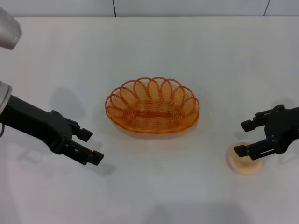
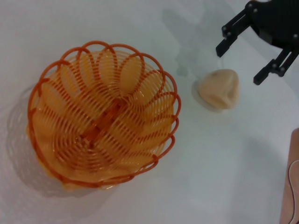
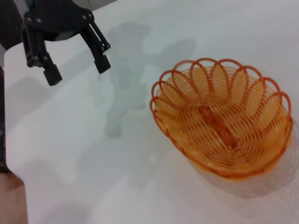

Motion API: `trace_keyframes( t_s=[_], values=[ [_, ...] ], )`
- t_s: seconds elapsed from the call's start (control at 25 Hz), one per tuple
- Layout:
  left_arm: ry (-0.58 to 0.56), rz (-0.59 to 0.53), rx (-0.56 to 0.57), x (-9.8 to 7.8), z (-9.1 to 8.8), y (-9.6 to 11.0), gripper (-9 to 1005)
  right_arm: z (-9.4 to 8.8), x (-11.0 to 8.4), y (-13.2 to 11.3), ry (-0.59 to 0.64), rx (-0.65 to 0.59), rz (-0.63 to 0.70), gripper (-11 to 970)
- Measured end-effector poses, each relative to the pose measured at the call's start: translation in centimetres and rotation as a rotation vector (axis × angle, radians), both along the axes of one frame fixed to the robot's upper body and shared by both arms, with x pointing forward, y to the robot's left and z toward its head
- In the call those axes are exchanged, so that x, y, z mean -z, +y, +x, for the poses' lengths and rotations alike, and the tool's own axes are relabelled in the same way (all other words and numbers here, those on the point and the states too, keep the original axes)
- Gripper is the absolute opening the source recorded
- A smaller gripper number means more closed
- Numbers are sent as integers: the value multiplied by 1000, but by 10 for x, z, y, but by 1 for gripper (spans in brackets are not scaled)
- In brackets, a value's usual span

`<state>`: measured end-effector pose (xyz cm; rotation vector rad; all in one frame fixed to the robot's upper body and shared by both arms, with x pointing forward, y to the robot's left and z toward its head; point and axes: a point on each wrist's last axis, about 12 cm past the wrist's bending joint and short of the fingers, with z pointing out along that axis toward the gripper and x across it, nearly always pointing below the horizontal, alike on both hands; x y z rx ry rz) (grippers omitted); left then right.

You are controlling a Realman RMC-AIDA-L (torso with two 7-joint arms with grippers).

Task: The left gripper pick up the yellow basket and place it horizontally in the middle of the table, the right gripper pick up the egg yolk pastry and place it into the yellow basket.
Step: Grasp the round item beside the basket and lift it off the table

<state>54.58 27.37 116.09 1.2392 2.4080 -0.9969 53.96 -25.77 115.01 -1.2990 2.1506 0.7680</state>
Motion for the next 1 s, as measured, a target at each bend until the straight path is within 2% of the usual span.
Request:
trace_keyframes(
  t_s=[0.24, 0.68, 1.0],
  values=[
    [0, -2, 0, 0, 1, -2, 887, 2, 14, -1, 19, 32, -20, 764],
    [-1, -3, -4, 1, 1, -2, 888, 0, 24, -3, 33, 48, -44, 757],
    [1, -2, -7, 2, 1, -2, 888, -1, 28, -4, 45, 43, -88, 437]
  ],
)
